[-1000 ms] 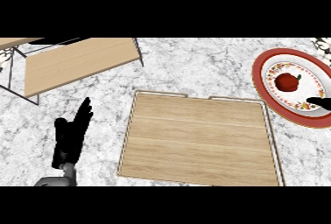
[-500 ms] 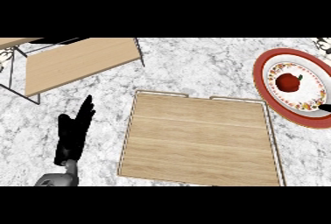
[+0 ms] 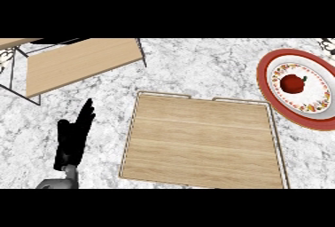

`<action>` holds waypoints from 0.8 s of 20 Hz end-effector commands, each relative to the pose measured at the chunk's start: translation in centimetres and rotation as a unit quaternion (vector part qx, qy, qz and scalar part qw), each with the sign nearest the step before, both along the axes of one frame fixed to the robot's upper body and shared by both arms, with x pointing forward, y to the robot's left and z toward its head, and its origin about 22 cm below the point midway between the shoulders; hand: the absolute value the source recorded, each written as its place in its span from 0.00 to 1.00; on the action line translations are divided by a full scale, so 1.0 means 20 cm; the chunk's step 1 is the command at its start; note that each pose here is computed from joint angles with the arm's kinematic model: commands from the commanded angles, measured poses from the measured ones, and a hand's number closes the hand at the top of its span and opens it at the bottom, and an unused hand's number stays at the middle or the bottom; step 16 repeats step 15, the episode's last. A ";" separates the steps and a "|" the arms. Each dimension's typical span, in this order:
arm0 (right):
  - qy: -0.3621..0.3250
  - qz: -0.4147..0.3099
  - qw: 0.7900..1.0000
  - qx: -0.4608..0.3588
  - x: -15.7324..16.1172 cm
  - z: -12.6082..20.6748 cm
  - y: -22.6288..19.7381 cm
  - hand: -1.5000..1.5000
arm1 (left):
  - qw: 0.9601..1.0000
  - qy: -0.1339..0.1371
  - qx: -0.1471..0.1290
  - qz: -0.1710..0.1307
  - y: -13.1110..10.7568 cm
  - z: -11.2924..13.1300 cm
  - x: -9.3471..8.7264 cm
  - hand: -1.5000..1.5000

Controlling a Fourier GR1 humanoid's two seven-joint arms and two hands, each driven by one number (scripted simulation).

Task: Pick the bell pepper from the tray and place it in the plate

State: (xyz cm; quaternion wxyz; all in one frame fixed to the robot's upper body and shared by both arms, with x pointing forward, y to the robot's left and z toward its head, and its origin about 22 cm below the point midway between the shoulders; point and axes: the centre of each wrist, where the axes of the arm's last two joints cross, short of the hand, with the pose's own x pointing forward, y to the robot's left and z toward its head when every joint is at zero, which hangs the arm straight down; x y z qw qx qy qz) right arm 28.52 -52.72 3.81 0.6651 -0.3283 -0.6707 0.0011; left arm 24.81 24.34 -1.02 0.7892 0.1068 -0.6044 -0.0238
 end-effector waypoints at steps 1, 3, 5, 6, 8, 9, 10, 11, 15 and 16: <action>-0.008 -0.013 1.000 -0.003 -0.03 0.03 -0.05 0.00 | 1.000 0.002 -0.003 -0.006 0.01 -0.05 0.04 0.50; -0.017 -0.028 0.999 0.004 -0.11 -0.03 -0.07 0.00 | 1.000 0.005 -0.001 -0.005 0.00 -0.02 0.06 0.50; 0.002 -0.053 0.999 -0.007 -0.12 0.02 -0.11 0.00 | 1.000 0.000 0.006 -0.002 -0.07 -0.02 0.02 0.50; 0.009 -0.067 0.998 -0.004 -0.13 -0.02 -0.09 0.00 | 1.000 -0.002 -0.007 -0.003 0.01 -0.01 0.00 0.50; -0.013 -0.070 0.997 -0.004 -0.13 -0.06 -0.07 0.00 | 1.000 -0.009 -0.001 0.008 -0.03 -0.02 0.00 0.50; -0.009 -0.072 0.997 0.001 -0.14 0.02 -0.13 0.00 | 1.000 0.000 -0.009 -0.008 -0.01 0.04 0.08 0.50; 0.004 -0.072 0.997 -0.011 -0.13 -0.04 -0.08 0.00 | 1.000 0.002 0.004 0.000 0.06 -0.02 0.04 0.50; 0.007 -0.065 0.998 -0.008 -0.14 -0.01 -0.11 0.00 | 1.000 -0.006 -0.006 -0.002 0.01 0.00 0.01 0.50; 0.014 -0.083 0.996 -0.030 -0.20 0.00 -0.15 0.00 | 1.000 -0.004 -0.003 0.000 -0.03 0.01 0.06 0.50; 0.014 -0.083 0.996 -0.030 -0.20 0.00 -0.15 0.00 | 1.000 -0.004 -0.003 0.000 -0.03 0.01 0.06 0.50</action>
